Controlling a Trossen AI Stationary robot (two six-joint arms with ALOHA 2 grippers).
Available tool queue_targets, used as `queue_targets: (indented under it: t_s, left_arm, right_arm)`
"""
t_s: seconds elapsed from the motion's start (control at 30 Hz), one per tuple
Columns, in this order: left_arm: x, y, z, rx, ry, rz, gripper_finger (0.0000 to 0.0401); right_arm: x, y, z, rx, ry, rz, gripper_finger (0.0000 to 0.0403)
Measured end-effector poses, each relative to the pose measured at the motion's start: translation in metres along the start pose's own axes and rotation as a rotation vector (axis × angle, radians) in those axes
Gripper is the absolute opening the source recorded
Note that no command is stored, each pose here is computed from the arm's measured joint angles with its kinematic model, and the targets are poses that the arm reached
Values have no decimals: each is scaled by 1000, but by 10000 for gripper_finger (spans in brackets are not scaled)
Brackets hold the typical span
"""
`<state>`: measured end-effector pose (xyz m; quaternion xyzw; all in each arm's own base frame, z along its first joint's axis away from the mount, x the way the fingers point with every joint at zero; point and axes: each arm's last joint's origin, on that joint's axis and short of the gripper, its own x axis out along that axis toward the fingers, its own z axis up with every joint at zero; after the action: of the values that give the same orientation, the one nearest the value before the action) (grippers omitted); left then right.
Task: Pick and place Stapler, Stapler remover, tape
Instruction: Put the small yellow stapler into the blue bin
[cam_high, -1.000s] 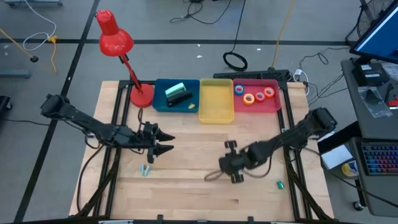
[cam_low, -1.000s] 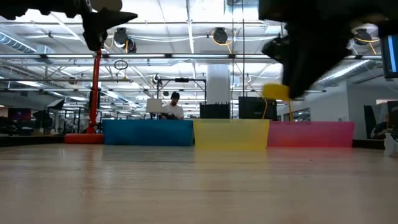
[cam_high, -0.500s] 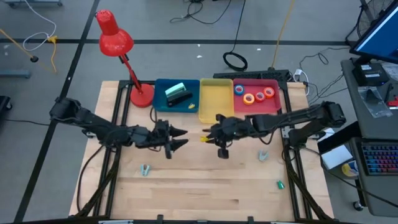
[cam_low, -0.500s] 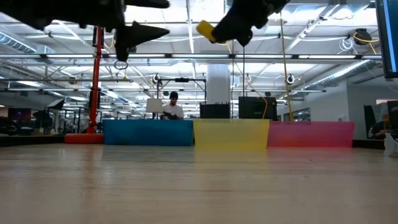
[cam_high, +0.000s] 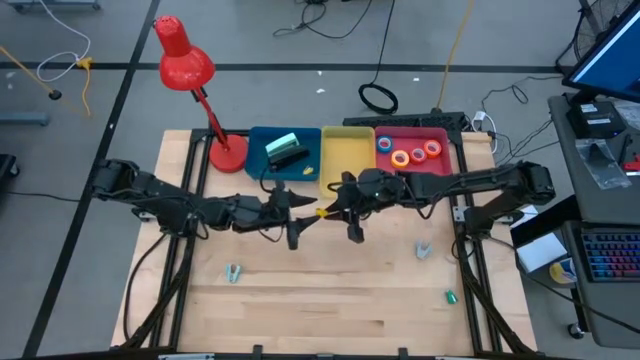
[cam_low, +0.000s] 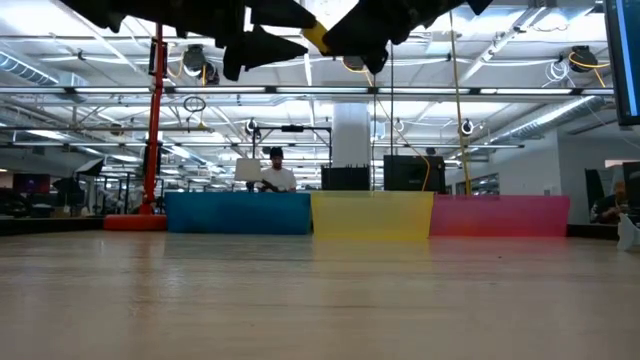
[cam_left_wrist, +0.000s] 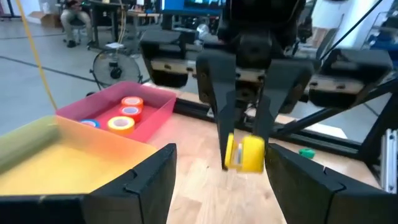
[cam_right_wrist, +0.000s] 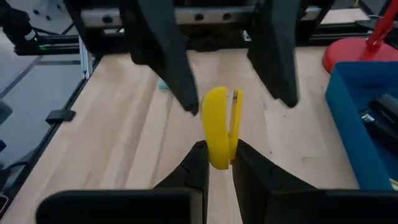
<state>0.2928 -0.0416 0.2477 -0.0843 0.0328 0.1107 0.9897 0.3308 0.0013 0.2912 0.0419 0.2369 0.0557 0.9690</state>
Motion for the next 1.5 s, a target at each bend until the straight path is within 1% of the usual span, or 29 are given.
queue_targets:
  t_s: [0.3,0.5,0.8,0.87,0.93,1.03,1.17,1.2,1.27,1.3,1.43,1.5]
  left_arm:
    - [3,8,1,5,3,22,244]
    - [5,13,4,-17,-2,-26,244]
    - [7,17,6,-65,-10,-59,238]
    - [7,17,6,-75,-10,-66,223]
    - [7,17,7,-79,-19,-88,198]
    - [7,17,9,-88,-23,-117,147]
    - [9,20,10,-97,-18,-151,70]
    - [9,21,10,-98,-18,-162,57]
    - [9,22,10,-97,-14,-180,56]
    - [9,22,10,-98,-13,-186,56]
    - [9,22,10,-120,-9,-178,56]
    - [8,24,9,-115,13,-150,56]
  right_arm:
    - [-1,-3,4,-4,-39,16,36]
    - [-1,-3,6,10,-55,20,36]
    - [-1,-2,7,35,-66,22,36]
    - [-1,-2,7,36,-67,21,36]
    - [-1,-2,7,35,-70,21,36]
    - [-1,-2,8,45,-73,20,36]
    - [-1,-2,7,61,-67,19,36]
    - [-1,-2,7,60,-67,21,36]
    - [-1,-2,7,60,-65,22,38]
    - [-1,-2,7,59,-65,23,46]
    - [-1,-2,5,54,-49,21,109]
    - [-1,-2,2,58,-12,18,142]
